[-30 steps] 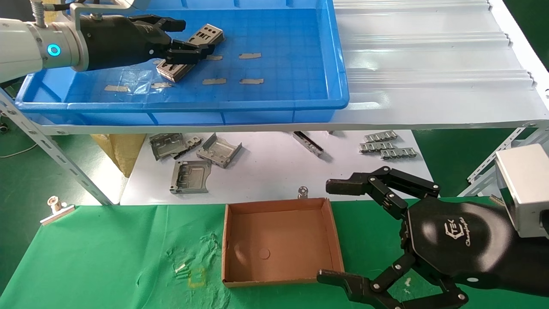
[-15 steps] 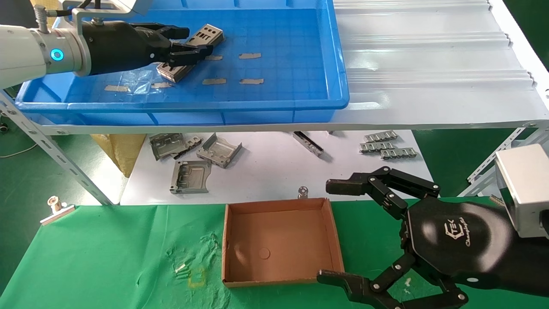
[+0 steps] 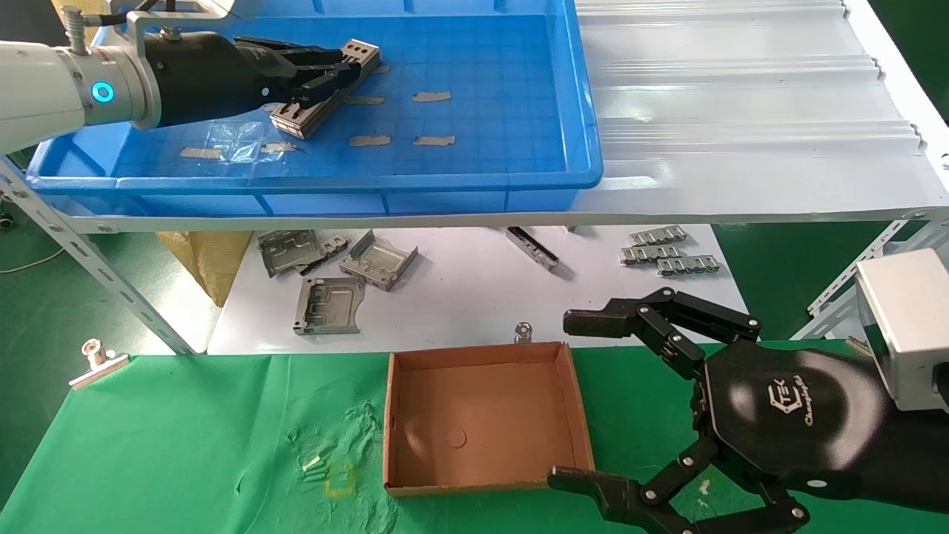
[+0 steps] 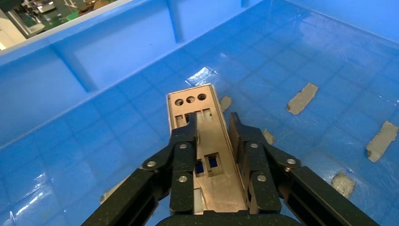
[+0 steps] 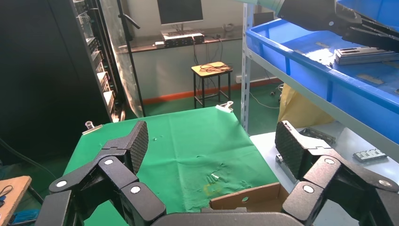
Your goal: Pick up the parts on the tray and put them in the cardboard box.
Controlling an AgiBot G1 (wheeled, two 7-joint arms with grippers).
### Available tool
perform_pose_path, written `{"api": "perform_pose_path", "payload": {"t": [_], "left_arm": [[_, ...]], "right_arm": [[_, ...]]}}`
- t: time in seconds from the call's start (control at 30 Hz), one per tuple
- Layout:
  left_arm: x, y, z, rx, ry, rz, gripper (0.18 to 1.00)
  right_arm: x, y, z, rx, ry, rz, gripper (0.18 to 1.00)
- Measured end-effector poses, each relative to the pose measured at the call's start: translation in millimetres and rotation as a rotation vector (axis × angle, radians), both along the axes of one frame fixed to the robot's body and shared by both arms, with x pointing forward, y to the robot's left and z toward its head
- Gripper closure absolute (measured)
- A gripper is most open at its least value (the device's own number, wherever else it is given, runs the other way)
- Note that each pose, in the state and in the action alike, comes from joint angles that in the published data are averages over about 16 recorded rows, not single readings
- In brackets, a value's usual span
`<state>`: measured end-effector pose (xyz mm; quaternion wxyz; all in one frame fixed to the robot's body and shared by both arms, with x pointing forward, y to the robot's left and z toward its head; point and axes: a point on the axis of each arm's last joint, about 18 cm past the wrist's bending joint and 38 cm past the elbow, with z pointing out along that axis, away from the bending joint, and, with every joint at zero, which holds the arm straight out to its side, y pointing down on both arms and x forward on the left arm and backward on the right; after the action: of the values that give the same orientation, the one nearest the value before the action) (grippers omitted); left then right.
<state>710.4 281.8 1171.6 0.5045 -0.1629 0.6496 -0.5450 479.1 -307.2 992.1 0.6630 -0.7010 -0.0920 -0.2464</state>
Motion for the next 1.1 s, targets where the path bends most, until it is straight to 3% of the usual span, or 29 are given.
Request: {"api": "perform_pose_path", "payload": {"t": [0.27,0.53,0.73,1.1], "left_arm": [[-0.6,-2.4,0.8,0.013,-0.012,-0.007,0.896],[-2.9,-3.6,3.5,0.03,-0.034,-0.017,0.936],[-3.9,-2.4,5.8,0.031,-0.045,-0.017,0.909],[-2.1,2.2,7.0,0.01,-0.041,0.003,0.742]], "right_arm": [[0.0,0.0,0.0,0.0,0.0,0.0,0.178],[0.0,0.0,0.0,0.0,0.0,0.0,0.178],[0.0,0.0,0.0,0.0,0.0,0.0,0.178],[0.0,0.0,0.0,0.0,0.0,0.0,0.178]]}}
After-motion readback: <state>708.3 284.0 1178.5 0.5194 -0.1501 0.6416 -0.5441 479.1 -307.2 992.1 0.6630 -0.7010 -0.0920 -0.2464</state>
